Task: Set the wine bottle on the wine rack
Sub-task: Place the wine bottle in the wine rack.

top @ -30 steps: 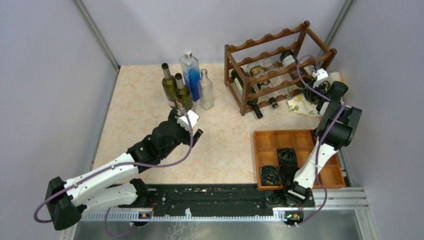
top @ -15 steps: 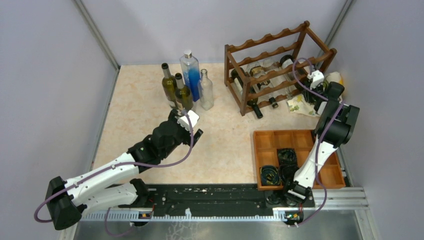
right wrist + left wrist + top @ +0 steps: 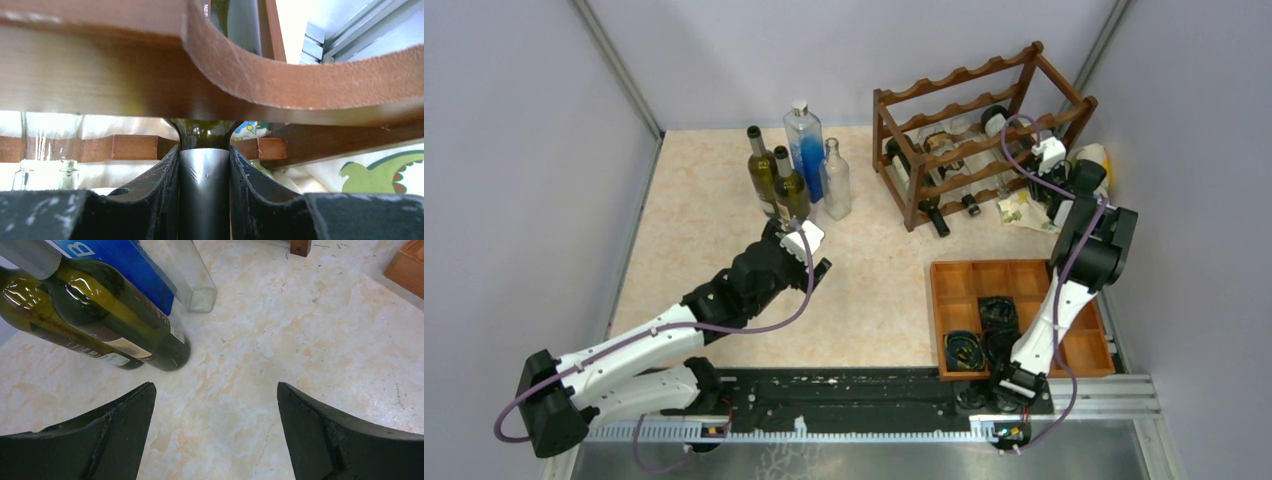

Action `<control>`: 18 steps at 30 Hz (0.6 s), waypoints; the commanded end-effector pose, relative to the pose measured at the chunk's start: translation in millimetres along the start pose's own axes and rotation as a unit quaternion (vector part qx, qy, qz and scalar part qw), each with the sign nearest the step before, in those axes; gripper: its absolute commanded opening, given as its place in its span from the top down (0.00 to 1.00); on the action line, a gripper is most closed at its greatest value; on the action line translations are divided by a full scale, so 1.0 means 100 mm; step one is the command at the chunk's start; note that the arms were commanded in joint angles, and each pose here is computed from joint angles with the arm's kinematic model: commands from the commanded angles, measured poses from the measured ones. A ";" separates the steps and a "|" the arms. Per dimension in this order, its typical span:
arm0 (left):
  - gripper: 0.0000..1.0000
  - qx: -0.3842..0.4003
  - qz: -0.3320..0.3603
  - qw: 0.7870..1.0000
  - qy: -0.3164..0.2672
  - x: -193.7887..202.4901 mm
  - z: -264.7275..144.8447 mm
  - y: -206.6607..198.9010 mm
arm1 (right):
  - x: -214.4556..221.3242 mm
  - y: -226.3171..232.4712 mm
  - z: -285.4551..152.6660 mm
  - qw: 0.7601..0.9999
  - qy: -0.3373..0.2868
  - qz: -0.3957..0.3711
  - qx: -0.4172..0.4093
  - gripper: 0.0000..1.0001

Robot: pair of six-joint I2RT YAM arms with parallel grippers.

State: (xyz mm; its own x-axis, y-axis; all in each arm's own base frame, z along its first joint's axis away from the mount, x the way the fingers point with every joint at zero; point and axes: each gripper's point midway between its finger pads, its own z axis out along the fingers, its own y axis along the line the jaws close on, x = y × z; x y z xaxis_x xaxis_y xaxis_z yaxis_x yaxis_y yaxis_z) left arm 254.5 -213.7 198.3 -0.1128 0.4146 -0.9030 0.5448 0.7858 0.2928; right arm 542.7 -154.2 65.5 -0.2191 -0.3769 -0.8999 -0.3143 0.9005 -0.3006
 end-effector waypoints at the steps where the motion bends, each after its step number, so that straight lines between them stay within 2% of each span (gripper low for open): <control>1: 0.03 -0.009 0.001 1.000 -0.008 -0.03 0.02 0.04 | -0.77 -0.22 0.08 0.991 -0.103 -0.083 0.024 1.00; 4: 0.03 -0.009 0.000 1.000 -0.009 -0.04 0.01 0.04 | -0.80 -0.22 0.08 0.990 -0.108 -0.083 0.028 1.00; 10: 0.03 -0.010 0.001 1.000 -0.009 -0.03 0.02 0.04 | -0.83 -0.26 0.11 0.988 -0.109 -0.097 0.047 0.92; 16: 0.03 -0.011 0.003 1.000 -0.006 -0.02 0.03 0.04 | -0.82 -0.24 0.19 0.987 -0.109 -0.105 0.050 0.77; 18: 0.03 -0.011 0.004 1.000 -0.005 -0.01 0.03 0.04 | -0.81 -0.23 0.21 0.987 -0.106 -0.105 0.052 0.69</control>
State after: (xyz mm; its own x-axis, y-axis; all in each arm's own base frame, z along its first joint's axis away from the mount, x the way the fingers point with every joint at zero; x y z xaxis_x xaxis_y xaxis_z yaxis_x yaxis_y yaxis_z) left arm 255.1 -213.4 197.4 -0.1143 0.4186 -0.9010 0.5428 0.7859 0.2962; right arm 558.2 -144.4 79.7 -0.1581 -0.4306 -0.8886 -0.2913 0.8802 -0.3747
